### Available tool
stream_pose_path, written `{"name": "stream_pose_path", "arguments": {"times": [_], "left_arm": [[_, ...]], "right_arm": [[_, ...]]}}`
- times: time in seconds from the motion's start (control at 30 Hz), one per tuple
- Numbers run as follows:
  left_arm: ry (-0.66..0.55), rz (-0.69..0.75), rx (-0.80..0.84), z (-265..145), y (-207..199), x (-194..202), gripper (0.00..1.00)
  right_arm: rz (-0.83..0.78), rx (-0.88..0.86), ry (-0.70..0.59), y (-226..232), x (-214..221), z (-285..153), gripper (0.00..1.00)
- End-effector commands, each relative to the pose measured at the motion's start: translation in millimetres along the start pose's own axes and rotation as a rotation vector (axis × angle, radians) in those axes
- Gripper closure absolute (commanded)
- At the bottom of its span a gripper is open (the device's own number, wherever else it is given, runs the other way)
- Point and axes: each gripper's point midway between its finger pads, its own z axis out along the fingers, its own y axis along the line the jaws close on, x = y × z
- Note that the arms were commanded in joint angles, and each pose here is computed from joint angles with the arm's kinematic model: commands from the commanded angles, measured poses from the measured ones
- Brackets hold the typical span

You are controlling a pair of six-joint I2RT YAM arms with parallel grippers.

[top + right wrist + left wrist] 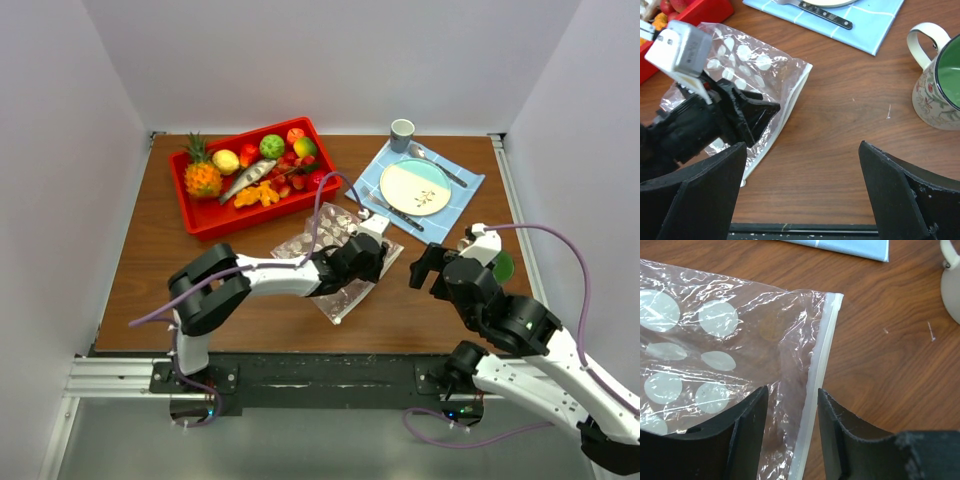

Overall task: Place the food in the zip-top bag and seal the zipper
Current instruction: Pick up the zipper food storage bag at the center of the board.

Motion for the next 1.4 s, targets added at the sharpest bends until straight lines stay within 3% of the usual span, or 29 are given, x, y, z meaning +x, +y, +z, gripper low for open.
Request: {"name": "stream_pose_path", "arguments": {"times": [0.0,0.5,0.9,1.1,1.37], "left_arm": [[-0.100,0.004,-0.021,12.8,-10.2,-27.5,0.51],[-0.069,0.021,-0.028,22.3,-16.8,-7.8,0.44],[-0.075,0.030,-0.077,27.4,-7.2,-3.3,0.69],[-0.118,0.023,-0.077,13.1,-8.7,-24.9,0.99],[-0.205,-0.082,-0.042,-36.8,-4.1,-69.0,1.00]], "right_arm": [[0.052,0.013,-0.037,-3.2,-12.2,-6.9,0.01],[0.045,0.023,-0.023,-5.0,-3.8,-1.8,0.01],[0.047,0.020,-0.022,-4.4,-0.4,1.0,0.01],[0.042,0.004,0.001,3.3,10.4,10.6,0.01],[0.060,-0.158,0.018,40.3,23.3,24.7,0.01]]}}
